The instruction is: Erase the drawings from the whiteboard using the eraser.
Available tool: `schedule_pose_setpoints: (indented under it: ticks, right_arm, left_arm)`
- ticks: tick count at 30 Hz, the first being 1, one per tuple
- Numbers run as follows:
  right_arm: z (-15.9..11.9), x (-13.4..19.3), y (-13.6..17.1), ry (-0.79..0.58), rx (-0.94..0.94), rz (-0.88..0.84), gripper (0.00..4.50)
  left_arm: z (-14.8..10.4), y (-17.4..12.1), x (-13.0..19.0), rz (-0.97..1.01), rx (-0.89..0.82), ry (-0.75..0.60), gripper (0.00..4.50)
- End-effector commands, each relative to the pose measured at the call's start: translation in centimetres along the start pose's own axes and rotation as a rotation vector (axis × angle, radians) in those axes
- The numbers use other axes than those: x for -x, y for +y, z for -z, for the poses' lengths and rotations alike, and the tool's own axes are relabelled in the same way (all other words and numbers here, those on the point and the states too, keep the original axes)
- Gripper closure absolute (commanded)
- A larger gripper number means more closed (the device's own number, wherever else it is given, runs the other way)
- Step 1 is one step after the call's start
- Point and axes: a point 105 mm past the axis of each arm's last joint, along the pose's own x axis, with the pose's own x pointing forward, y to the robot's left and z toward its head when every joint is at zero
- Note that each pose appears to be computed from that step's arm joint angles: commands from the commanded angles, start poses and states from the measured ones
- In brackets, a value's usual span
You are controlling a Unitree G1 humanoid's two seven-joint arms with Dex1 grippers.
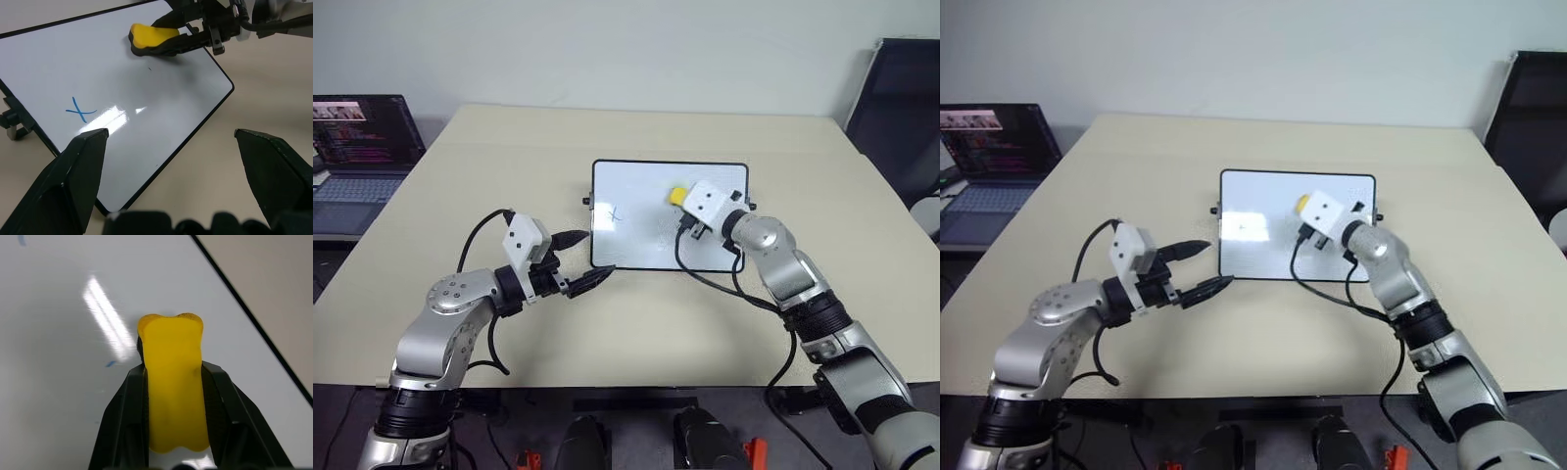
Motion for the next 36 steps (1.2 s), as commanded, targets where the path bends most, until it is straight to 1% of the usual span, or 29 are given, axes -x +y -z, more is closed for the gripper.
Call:
schedule_pose_setpoints:
  ticks: [1,3,6,9,11,12,14,15,16,17,18,23,28,31,32,34,36]
  right_arm:
    - [1.8,0.5,1.3,0.067,0.004,-0.093,3.39]
    - [1.9,0.8,3.1,0.064,0.023,-0.183,3.39]
    - [2.4,1.3,4.5,0.084,0.030,-0.258,3.39]
    - [3.3,1.8,5.3,0.119,0.047,-0.310,3.39]
    - [3.5,2.0,5.4,0.128,0.056,-0.325,3.39]
    - [3.4,1.9,4.8,0.121,0.063,-0.302,3.39]
    - [3.2,1.4,2.6,0.109,0.077,-0.190,3.39]
    - [3.0,1.1,0.8,0.102,0.066,-0.094,3.39]
    - [2.9,1.0,-0.4,0.097,0.055,-0.035,3.39]
    - [2.9,1.0,-1.0,0.094,0.047,-0.002,3.39]
    - [2.9,1.0,-1.2,0.089,0.029,0.006,3.39]
    - [3.4,1.3,-0.2,0.087,-0.020,-0.040,3.39]
    - [1.0,2.2,0.6,-0.030,-0.126,-0.048,3.39]
    - [-2.4,3.5,1.4,-0.179,-0.269,-0.099,3.39]
    - [-3.1,3.9,1.5,-0.211,-0.308,-0.115,3.39]
    - [-3.7,4.5,1.6,-0.230,-0.347,-0.127,3.39]
    - [-4.2,5.8,2.7,-0.253,-0.392,-0.192,3.39]
  left_arm:
    - [-1.0,0.1,0.0,-0.001,-0.031,-0.034,0.00]
    - [-1.0,0.1,0.0,-0.001,-0.030,-0.035,0.00]
    - [-0.9,0.1,0.1,-0.004,-0.028,-0.033,0.00]
    - [-0.9,0.1,0.1,-0.005,-0.026,-0.032,0.00]
    - [-0.9,0.1,0.1,-0.005,-0.026,-0.032,0.00]
    - [-0.9,0.2,0.1,-0.006,-0.027,-0.032,0.00]
    - [-0.9,0.2,0.1,-0.007,-0.028,-0.034,0.00]
    - [-0.9,0.2,0.1,-0.007,-0.027,-0.034,0.00]
    - [-0.9,0.2,0.1,-0.008,-0.026,-0.034,0.00]
    - [-0.8,0.2,0.1,-0.008,-0.025,-0.034,0.00]
    - [-0.8,0.2,0.2,-0.010,-0.024,-0.034,0.00]
    - [-0.9,0.2,0.1,-0.014,-0.023,-0.038,0.00]
    - [-1.2,0.6,0.7,-0.059,0.019,-0.065,0.00]
    - [-1.6,1.4,1.2,-0.114,0.027,-0.082,0.00]
    - [-1.6,1.6,1.4,-0.130,0.029,-0.083,0.00]
    - [-1.6,1.8,1.6,-0.145,0.028,-0.078,0.00]
    - [-1.2,2.1,2.5,-0.177,0.026,-0.060,0.00]
